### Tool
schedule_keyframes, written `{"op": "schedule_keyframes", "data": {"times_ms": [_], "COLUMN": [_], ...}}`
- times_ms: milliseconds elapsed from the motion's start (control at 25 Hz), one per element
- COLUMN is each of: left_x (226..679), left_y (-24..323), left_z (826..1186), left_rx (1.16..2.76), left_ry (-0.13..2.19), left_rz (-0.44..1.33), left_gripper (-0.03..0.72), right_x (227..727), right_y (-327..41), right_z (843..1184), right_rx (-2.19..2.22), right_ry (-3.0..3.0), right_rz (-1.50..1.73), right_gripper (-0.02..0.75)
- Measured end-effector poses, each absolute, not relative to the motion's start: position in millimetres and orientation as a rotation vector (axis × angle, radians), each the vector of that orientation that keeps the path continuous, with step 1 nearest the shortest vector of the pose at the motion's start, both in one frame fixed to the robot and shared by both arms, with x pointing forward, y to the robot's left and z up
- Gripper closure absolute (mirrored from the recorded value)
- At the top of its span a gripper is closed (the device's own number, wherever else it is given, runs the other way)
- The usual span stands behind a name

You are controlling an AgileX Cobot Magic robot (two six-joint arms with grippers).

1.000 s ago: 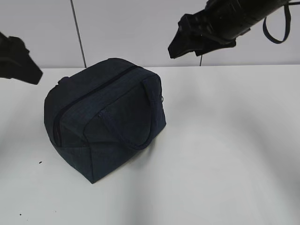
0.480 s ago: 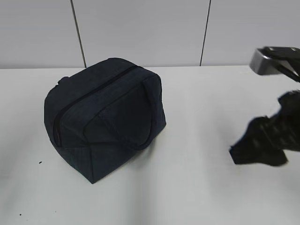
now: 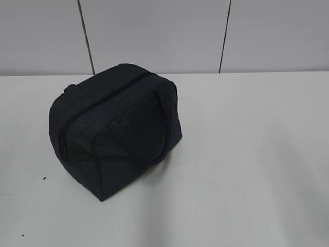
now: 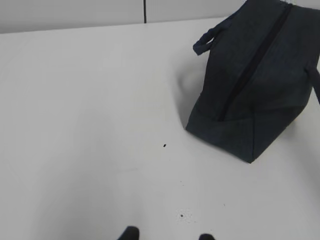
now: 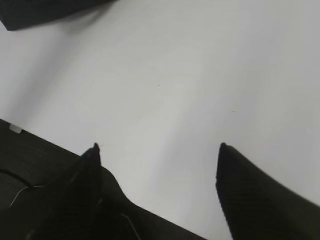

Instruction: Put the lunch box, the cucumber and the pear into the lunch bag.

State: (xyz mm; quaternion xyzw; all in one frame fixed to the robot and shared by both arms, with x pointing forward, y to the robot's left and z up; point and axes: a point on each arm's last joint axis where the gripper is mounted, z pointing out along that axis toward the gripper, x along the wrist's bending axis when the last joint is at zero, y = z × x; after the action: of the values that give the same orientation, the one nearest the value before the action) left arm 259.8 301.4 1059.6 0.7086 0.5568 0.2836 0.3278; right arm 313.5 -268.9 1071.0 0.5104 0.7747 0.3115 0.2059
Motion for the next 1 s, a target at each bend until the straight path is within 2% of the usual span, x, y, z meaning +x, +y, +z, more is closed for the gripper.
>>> {"op": "schedule_keyframes", "data": {"times_ms": [200, 520, 1000], "left_x": [245, 234, 232], "left_y": [306, 309, 309], "left_z": [1057, 1056, 1055], "left_rx": [1.788, 1.73, 1.719], "left_ry": [1.41, 1.369, 1.36], "left_rz": [0.79, 0.829, 0.839], "left_gripper": [0.456, 0.458, 0.458], "right_x": [281, 245, 227], "right_y": [-282, -295, -302], "right_z": [1057, 1055, 1045], "right_rx": [1.361, 1.315, 1.308], "right_ry": [2.048, 1.938, 1.892], "right_rz": [0.915, 0.994, 1.006], "right_gripper": [0.192, 0.197, 0.226]}}
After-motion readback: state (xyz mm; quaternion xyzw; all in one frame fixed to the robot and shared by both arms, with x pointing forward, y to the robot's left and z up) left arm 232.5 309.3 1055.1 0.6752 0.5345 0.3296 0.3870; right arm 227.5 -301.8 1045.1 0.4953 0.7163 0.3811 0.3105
